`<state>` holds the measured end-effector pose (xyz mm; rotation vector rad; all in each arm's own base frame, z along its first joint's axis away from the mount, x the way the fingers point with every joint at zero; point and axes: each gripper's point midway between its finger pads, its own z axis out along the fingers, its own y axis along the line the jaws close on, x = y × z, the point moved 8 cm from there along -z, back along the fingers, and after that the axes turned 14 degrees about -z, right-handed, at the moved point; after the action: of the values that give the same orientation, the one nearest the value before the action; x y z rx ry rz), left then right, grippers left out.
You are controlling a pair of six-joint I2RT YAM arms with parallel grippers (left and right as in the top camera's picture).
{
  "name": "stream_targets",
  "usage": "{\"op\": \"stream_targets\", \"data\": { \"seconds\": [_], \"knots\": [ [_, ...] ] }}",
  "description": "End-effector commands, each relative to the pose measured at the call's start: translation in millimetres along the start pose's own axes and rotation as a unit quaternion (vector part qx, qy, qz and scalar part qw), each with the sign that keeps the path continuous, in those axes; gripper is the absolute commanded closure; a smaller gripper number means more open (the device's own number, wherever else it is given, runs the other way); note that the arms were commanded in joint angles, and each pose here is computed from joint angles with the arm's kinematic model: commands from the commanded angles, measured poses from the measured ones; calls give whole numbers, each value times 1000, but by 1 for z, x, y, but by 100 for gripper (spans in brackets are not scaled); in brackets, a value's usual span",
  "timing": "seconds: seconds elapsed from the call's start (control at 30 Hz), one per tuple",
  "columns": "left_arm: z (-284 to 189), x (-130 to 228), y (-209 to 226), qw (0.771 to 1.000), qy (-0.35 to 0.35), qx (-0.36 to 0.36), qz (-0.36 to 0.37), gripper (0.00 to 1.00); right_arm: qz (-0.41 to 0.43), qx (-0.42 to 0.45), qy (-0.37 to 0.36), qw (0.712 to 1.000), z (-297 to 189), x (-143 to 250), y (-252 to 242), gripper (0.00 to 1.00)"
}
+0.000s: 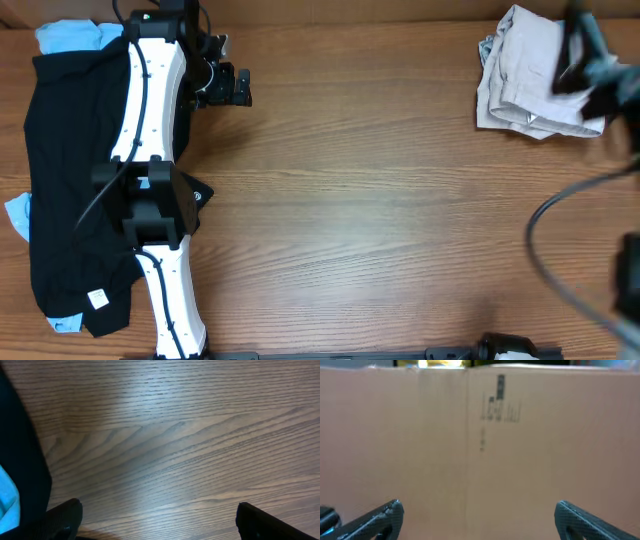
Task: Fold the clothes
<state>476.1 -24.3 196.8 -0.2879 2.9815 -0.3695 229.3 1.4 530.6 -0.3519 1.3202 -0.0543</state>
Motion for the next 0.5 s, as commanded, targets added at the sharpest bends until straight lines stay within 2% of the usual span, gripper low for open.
{"op": "stream_targets", "data": {
  "seconds": [0.0, 0.23, 0.47],
  "knots": [
    [0, 0, 0, 1000, 0, -3, -3, 0, 5, -19, 2, 1000, -20, 59, 30, 0],
    [0, 0, 1, 1000, 0, -3, -3, 0, 23, -57, 29, 998, -67, 186, 88, 0],
    [0, 0, 0, 1000, 0, -3, -2, 0, 15, -53, -6, 998, -109, 259, 120, 0]
  ]
}}
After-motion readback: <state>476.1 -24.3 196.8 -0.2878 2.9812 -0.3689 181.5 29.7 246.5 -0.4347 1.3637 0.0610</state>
